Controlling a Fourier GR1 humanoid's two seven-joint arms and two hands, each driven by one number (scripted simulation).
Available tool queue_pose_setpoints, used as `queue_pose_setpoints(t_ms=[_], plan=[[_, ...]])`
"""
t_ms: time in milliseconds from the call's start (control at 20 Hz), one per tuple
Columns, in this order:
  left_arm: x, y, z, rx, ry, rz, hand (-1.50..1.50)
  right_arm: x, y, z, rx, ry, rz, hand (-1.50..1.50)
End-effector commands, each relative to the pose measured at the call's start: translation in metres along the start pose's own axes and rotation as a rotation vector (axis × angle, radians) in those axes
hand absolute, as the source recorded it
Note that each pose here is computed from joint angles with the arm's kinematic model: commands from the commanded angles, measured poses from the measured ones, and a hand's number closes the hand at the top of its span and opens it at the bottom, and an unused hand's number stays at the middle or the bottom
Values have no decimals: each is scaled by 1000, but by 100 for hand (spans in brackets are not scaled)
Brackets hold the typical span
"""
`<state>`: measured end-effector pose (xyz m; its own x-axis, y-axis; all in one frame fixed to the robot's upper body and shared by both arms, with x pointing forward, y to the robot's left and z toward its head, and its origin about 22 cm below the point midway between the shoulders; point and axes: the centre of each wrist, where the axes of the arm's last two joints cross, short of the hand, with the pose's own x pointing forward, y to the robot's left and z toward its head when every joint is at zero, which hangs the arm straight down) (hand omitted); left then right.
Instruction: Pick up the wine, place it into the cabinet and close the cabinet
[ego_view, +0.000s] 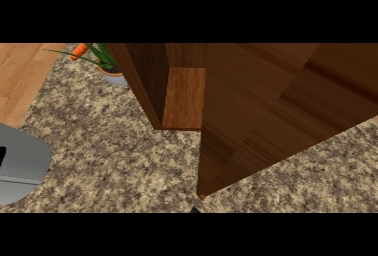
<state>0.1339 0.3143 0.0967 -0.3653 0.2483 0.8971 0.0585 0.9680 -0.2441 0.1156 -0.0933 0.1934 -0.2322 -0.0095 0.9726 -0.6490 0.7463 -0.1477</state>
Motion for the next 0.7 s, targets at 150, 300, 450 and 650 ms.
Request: queue_pose_setpoints(t_ms=[150,300,450,650], plan=[[-3,1,-8,8,-14,14,-150,19,18,-56,77,-61,-88,150],[-9,-10,-4,-18,3,47,-150,15,22,-84,50,-83,-76,150],[-9,-10,-10,14,10,34,-150,40,17,-116,33,-87,-51,150],[-16,-8,-11,22,16,37,-150,55,-5,-165,-16,-84,-45,150]])
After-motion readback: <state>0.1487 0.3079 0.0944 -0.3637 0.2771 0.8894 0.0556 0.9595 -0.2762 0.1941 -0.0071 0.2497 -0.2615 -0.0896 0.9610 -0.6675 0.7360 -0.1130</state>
